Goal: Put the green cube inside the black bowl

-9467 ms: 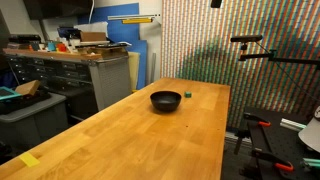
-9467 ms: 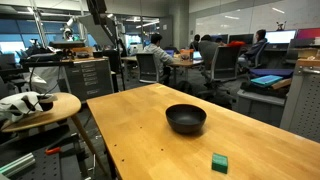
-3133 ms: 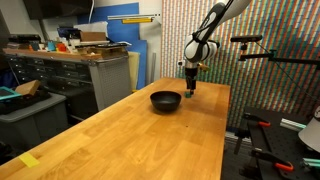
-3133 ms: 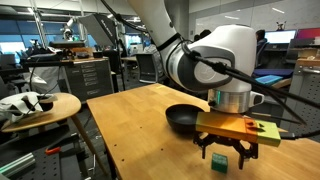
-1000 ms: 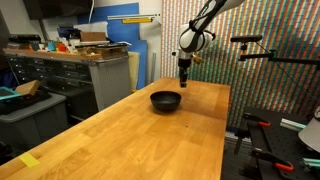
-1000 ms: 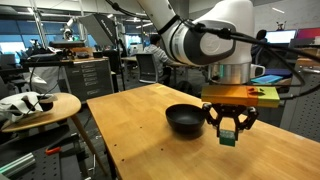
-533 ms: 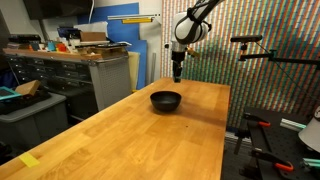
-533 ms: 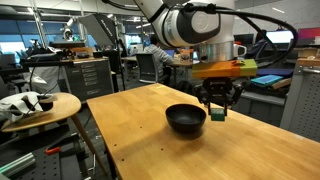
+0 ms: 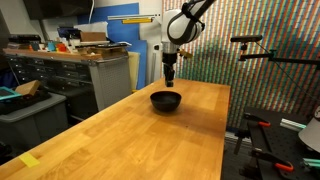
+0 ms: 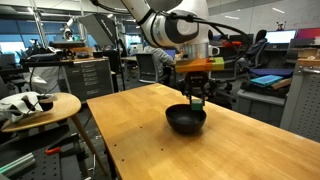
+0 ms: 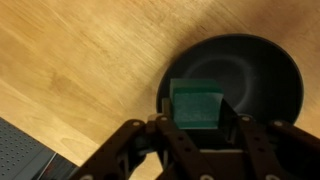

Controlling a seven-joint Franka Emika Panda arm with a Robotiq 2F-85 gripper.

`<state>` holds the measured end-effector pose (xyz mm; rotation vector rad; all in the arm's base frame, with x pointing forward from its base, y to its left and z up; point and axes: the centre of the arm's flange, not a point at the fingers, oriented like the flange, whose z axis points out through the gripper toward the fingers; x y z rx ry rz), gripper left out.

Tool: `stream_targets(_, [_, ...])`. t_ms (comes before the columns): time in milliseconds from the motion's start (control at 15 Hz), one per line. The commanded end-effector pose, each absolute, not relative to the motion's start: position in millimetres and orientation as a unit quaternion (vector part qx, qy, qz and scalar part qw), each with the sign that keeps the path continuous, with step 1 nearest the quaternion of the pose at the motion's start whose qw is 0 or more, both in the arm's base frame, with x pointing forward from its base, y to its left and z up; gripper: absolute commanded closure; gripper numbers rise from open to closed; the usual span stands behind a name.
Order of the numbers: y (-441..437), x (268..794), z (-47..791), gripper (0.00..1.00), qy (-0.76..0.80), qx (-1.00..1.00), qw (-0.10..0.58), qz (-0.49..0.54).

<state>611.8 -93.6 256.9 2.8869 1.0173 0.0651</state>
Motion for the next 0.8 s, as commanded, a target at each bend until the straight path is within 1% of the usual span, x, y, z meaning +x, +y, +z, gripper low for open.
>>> stream_targets(0, [-70.1, 614.8, 248.5, 0.79, 0.342, 0.939, 0.041, 0.007])
stream_targets(600, [-53.7, 609.9, 180.8, 0.79, 0.340, 0.940, 0.023, -0.024])
stream_targets(667, [-52.5, 609.5, 175.6, 0.45, 0.336, 0.941, 0.021, -0.024])
stream_targets(733, [-50.9, 610.1, 173.2, 0.29, 0.332, 0.943, 0.018, -0.022])
